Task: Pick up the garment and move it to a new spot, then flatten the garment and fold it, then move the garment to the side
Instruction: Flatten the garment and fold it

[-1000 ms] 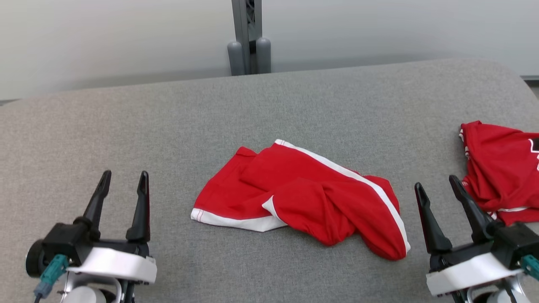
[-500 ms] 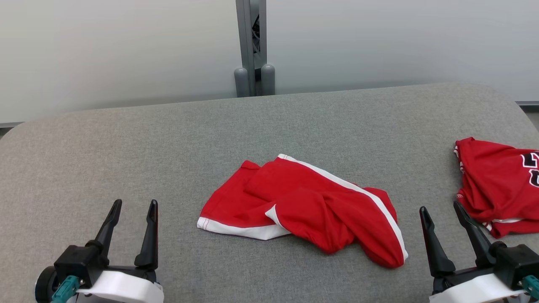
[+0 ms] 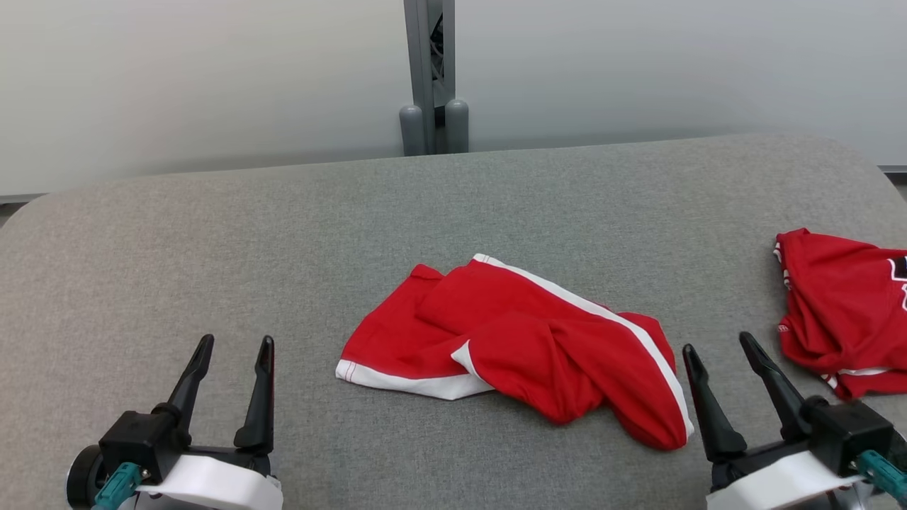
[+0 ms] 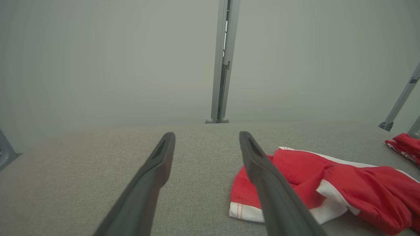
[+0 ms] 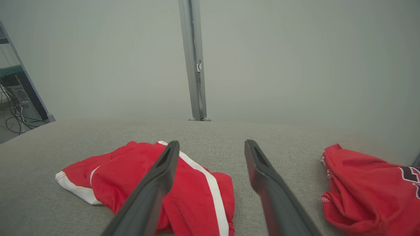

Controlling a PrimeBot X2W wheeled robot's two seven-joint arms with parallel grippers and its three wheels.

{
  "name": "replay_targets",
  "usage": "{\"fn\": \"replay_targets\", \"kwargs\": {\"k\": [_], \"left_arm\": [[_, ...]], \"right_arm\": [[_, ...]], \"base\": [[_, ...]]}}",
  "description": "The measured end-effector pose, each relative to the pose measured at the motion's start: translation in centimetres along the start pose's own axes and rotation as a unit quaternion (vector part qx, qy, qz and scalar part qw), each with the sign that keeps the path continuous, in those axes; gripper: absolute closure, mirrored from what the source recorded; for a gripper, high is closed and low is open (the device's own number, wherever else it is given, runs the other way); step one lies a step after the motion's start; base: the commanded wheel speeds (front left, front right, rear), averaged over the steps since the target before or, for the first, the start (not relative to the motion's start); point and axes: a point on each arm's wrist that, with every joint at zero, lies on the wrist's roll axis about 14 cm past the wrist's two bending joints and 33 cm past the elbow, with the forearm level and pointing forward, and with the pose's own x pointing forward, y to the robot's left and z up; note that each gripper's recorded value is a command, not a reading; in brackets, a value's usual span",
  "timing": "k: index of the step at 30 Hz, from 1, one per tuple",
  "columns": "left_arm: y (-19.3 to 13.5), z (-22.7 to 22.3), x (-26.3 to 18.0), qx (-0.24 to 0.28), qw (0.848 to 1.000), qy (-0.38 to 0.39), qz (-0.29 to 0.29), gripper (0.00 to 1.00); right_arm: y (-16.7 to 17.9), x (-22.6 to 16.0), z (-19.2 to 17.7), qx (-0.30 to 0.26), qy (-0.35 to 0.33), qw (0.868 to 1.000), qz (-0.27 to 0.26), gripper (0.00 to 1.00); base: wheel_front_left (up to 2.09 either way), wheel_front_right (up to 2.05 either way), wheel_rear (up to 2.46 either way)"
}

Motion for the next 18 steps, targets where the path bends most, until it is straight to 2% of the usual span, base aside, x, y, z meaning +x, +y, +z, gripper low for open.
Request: {"fn": "replay_targets", "kwargs": {"k": [5, 9, 13, 18], "left_arm": [[0.0, -0.1, 0.5, -0.002, 1.000, 0.001, 0.001, 0.00], [0.1, -0.7, 0.8, -0.005, 1.000, 0.008, 0.005, 0.00], [0.1, -1.1, 1.4, -0.010, 1.000, 0.009, 0.009, 0.00], [0.3, -2.3, 2.0, -0.015, 1.000, 0.020, 0.014, 0.00]], "right_arm": [[3.0, 1.2, -1.2, -0.025, 0.033, 0.997, 0.069, 0.00], [5.8, 1.6, -3.8, -0.049, 0.087, 0.985, 0.138, 0.00], [7.4, 1.7, -6.7, -0.077, 0.140, 0.969, 0.190, 0.00], [7.2, 1.6, -10.7, -0.148, 0.204, 0.938, 0.238, 0.00]], "base": [[0.00, 0.00, 0.00], [0.00, 0.00, 0.00], [0.00, 0.00, 0.00], [0.00, 0.00, 0.00]]}}
